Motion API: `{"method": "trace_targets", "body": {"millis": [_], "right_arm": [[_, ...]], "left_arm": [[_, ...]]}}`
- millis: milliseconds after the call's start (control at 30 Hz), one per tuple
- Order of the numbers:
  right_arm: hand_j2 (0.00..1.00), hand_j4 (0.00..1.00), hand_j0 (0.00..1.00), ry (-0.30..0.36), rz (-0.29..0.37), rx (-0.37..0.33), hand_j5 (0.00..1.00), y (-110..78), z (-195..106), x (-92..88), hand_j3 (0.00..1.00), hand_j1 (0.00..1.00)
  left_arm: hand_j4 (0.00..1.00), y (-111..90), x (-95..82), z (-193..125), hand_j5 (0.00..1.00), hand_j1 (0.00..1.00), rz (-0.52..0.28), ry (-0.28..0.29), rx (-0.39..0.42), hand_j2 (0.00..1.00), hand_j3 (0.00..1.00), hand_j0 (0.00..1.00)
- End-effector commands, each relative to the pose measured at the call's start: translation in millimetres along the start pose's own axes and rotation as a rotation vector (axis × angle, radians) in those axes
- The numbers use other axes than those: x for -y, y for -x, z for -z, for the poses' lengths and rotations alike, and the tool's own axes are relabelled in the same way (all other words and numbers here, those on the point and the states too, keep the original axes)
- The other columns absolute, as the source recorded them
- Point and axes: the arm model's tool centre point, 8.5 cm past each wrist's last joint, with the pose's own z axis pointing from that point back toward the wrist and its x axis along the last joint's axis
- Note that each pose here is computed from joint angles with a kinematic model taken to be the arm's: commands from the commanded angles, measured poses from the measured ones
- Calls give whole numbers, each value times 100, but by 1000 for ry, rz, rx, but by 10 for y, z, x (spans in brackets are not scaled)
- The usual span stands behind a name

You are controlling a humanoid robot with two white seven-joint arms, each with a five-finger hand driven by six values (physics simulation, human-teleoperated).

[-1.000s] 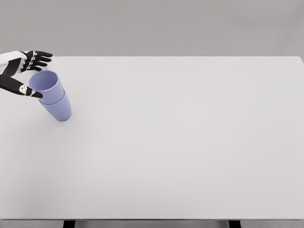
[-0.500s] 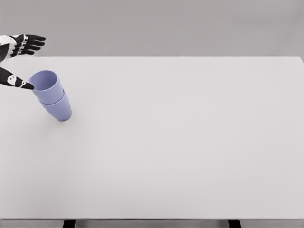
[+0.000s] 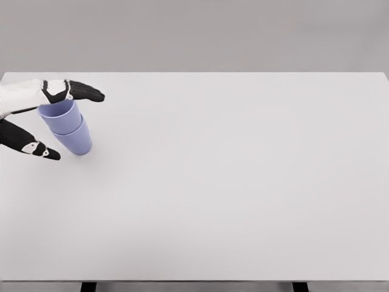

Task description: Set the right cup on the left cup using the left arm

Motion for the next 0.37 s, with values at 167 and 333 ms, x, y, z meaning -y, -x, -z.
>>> {"method": "trace_targets", "body": {"millis": [167, 333], "right_arm": [[100, 100, 100, 0, 1, 0, 100, 0, 0, 1, 100, 100], [100, 100, 100, 0, 1, 0, 100, 0, 0, 1, 100, 100]], "left_arm": [[100, -34, 23, 139, 100, 100, 47, -13, 66, 100, 100, 100], [100, -34, 24, 143, 100, 100, 47, -14, 67, 100, 100, 100]]}}
